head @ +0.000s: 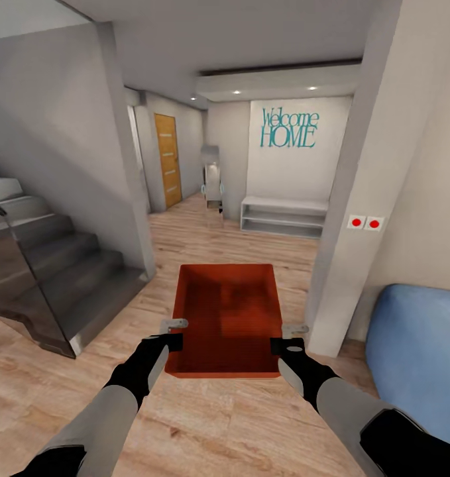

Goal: Move the two storage containers from the living room to the garage. In the garage, place one container on the floor and stack the other container on top of it (either order is fine).

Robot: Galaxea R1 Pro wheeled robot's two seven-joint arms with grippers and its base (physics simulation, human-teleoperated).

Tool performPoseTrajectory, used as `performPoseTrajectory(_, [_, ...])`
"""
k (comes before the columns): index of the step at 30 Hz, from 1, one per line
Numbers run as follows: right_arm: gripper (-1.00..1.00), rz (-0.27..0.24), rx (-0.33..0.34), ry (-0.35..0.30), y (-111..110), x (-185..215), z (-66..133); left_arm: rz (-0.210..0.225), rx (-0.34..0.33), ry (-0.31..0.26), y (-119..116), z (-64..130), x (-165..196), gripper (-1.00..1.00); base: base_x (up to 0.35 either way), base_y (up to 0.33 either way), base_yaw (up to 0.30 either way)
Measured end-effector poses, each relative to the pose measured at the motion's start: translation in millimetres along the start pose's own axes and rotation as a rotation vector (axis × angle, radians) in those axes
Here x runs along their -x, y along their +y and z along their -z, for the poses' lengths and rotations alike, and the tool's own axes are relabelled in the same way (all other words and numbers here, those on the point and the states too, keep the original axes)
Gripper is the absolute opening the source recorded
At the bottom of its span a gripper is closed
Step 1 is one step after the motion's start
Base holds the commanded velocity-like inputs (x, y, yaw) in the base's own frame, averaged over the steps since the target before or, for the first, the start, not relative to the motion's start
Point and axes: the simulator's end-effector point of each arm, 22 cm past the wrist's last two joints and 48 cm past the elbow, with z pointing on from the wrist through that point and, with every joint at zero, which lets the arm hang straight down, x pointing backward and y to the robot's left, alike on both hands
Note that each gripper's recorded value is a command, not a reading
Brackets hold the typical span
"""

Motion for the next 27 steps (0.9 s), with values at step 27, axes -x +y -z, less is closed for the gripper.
performPoseTrajectory(27, [-1.00,0.000,0.001,0.000,-0.3,0.0,-0.1,0.000,0.000,0.000,-0.4,0.1,0.0,-1.00,0.322,0.000,0.000])
